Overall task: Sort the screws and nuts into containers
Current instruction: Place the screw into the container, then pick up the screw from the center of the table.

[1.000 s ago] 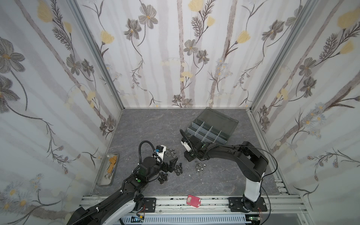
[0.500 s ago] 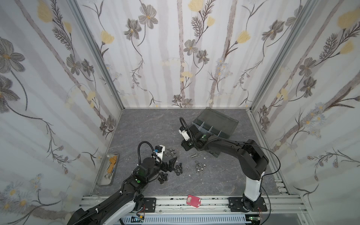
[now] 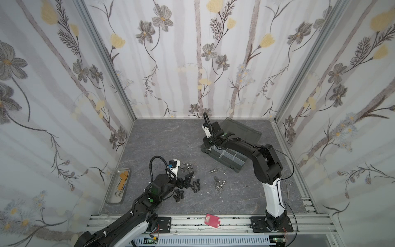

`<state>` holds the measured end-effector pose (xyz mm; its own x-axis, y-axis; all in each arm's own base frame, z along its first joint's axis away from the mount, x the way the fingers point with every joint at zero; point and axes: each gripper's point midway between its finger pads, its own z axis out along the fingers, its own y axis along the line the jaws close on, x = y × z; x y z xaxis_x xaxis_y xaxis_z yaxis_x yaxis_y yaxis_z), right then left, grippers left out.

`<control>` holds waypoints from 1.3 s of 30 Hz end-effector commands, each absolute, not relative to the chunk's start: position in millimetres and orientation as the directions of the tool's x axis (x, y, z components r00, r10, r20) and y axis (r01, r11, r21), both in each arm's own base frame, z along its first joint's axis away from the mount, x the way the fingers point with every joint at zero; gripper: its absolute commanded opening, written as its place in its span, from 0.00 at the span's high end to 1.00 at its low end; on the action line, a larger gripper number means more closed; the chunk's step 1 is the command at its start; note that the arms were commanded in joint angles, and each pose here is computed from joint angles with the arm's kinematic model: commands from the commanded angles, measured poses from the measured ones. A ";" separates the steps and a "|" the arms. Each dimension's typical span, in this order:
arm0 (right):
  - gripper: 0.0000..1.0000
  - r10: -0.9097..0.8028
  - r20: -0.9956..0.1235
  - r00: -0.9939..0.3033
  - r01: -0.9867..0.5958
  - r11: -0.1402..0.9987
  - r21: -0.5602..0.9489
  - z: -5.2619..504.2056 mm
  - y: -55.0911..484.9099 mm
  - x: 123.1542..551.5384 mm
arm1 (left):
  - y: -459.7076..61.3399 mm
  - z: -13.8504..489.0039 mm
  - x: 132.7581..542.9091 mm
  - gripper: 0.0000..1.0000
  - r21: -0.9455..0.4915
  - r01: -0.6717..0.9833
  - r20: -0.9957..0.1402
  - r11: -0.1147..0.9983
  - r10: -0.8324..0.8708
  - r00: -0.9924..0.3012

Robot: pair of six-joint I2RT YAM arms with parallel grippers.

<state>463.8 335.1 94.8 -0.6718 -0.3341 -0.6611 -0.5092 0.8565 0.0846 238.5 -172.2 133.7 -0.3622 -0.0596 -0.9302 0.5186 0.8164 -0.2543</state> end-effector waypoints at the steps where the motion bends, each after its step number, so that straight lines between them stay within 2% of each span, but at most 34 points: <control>1: 0.63 -0.353 -0.656 -0.667 -0.521 0.851 0.072 92.3 335.0 463.0 | -172.9 139.7 240.4 0.00 -0.243 0.525 -0.940 0.816 -0.064 -0.336; 3: 0.61 -0.354 -0.654 -0.669 -0.519 0.852 0.069 90.5 333.9 462.1 | -172.7 139.6 240.6 0.00 -0.245 0.523 -0.939 0.816 -0.066 -0.337; 5: 0.54 -0.350 -0.661 -0.664 -0.514 0.856 0.062 95.8 331.7 462.2 | -172.7 139.4 240.6 0.00 -0.244 0.523 -0.939 0.817 -0.065 -0.337; 8: 0.53 -0.340 -0.683 -0.647 -0.523 0.849 0.073 114.1 330.0 456.4 | -173.3 139.6 240.2 0.00 -0.243 0.527 -0.940 0.814 -0.063 -0.336; 12: 0.53 -0.288 -0.763 -0.579 -0.568 0.814 0.123 159.1 321.8 416.6 | -174.9 139.8 238.9 0.00 -0.240 0.535 -0.941 0.810 -0.058 -0.334; 16: 0.52 -0.311 -0.719 -0.621 -0.587 0.793 0.164 143.7 304.4 357.4 | -176.0 139.4 238.5 0.00 -0.236 0.538 -0.941 0.809 -0.053 -0.334; 22: 0.26 -0.317 -0.636 -0.704 -0.537 0.823 0.185 109.3 287.1 280.2 | -177.4 137.7 239.2 0.00 -0.234 0.538 -0.939 0.810 -0.046 -0.340; 24: 0.18 -0.298 -0.613 -0.732 -0.514 0.832 0.210 98.3 287.0 273.8 | -178.0 137.3 239.8 0.00 -0.233 0.537 -0.939 0.811 -0.042 -0.342; 31: 0.08 -0.368 -0.522 -0.770 -0.490 0.864 0.113 55.8 295.3 278.5 | -178.3 136.9 239.8 0.00 -0.230 0.536 -0.939 0.813 -0.040 -0.342; 36: 0.08 -0.376 -0.500 -0.780 -0.470 0.880 0.072 41.2 295.9 283.6 | -177.7 136.7 239.5 0.00 -0.229 0.534 -0.939 0.814 -0.041 -0.341; 39: 0.12 -0.376 -0.475 -0.796 -0.450 0.892 0.047 31.1 294.6 285.7 | -177.8 136.6 239.5 0.00 -0.229 0.534 -0.939 0.814 -0.040 -0.341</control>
